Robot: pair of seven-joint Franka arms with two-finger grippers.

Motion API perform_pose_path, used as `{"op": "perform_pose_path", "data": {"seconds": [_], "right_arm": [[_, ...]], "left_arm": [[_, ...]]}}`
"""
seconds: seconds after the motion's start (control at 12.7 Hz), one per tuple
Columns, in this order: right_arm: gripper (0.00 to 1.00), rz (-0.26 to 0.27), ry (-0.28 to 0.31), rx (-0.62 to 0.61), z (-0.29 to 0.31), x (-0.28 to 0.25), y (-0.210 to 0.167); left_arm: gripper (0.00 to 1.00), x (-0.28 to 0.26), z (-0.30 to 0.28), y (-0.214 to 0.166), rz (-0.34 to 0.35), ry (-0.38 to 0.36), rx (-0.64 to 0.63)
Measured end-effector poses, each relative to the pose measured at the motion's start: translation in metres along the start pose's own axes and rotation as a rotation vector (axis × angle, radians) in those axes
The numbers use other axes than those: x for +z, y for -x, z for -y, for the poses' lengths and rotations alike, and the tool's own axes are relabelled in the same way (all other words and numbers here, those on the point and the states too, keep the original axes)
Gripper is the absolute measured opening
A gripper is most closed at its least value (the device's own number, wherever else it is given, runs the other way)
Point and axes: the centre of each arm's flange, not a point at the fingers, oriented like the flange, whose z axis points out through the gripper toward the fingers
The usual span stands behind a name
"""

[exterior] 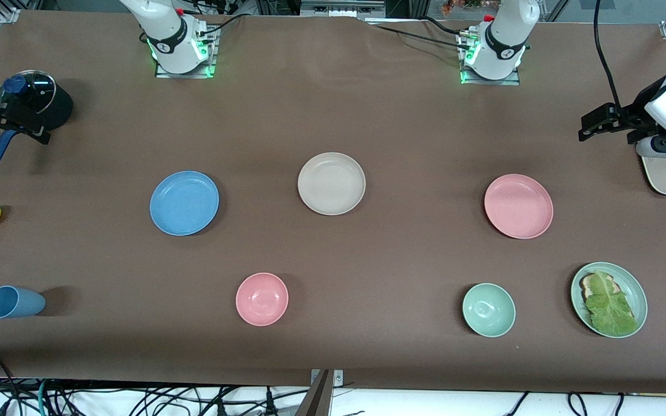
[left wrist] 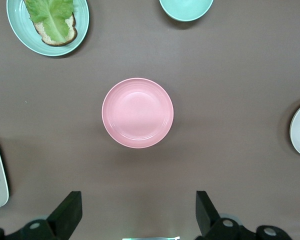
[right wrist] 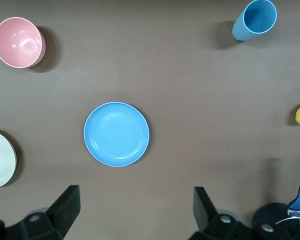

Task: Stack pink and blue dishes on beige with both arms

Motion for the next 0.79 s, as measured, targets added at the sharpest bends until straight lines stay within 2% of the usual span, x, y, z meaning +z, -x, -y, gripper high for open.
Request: {"op": "perform_pose_path", "data": {"seconds": [0.47,0.79], "right_arm": [[1.00,0.000,0.000,0.000,0.000,0.000,0.000],[1.00,0.001,0.000,0.000,0.000,0.000,0.000]], "left_arm": [[1.00,0.001,0.009,0.000,0.002,0.002,-0.017],[1.00,0.018,0.069,-0.004,0.036,0.020,-0.052]]}}
